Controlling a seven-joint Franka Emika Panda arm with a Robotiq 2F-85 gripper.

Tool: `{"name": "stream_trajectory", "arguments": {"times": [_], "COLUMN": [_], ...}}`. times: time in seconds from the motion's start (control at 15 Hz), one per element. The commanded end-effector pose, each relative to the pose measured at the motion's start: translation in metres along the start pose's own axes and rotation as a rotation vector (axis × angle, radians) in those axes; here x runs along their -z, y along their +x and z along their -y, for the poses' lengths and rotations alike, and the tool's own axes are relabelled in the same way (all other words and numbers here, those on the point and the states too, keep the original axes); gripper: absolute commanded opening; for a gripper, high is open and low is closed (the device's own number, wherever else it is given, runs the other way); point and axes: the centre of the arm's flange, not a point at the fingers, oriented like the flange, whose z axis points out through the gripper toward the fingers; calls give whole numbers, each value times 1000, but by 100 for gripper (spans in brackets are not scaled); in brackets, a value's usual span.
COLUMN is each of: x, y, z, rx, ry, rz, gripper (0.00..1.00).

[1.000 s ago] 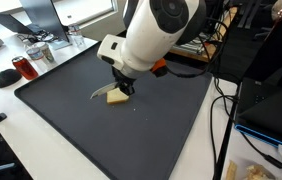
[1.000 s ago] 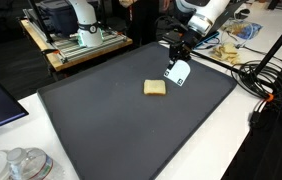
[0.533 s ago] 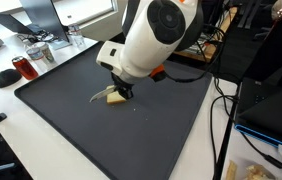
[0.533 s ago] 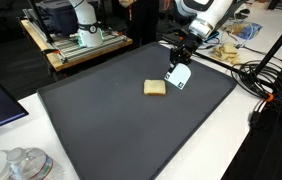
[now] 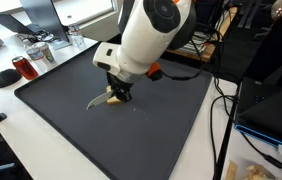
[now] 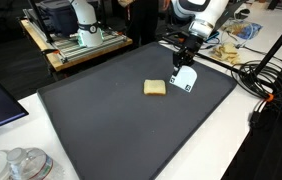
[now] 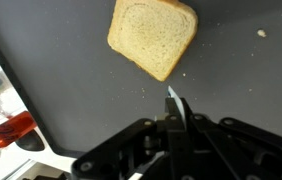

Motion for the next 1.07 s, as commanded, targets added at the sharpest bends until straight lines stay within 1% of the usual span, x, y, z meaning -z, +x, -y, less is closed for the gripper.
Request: {"name": "stream_trajectory", "arguments": {"times": [0.0, 0.13, 0.2, 0.33, 0.53, 0.73, 1.0], "x": [8, 12, 15, 19, 23, 18, 0], "y": [-15, -17, -19, -21, -21, -20, -15], "z": [-49, -70, -81, -99, -126, -154, -191], "rx": [41, 59, 80, 104, 139, 178, 203], "ry": [128, 193, 229, 286, 365, 439, 538], "rz": [27, 63, 95, 122, 122, 118, 65], "gripper": [1, 1, 1, 1, 1, 1, 1]}}
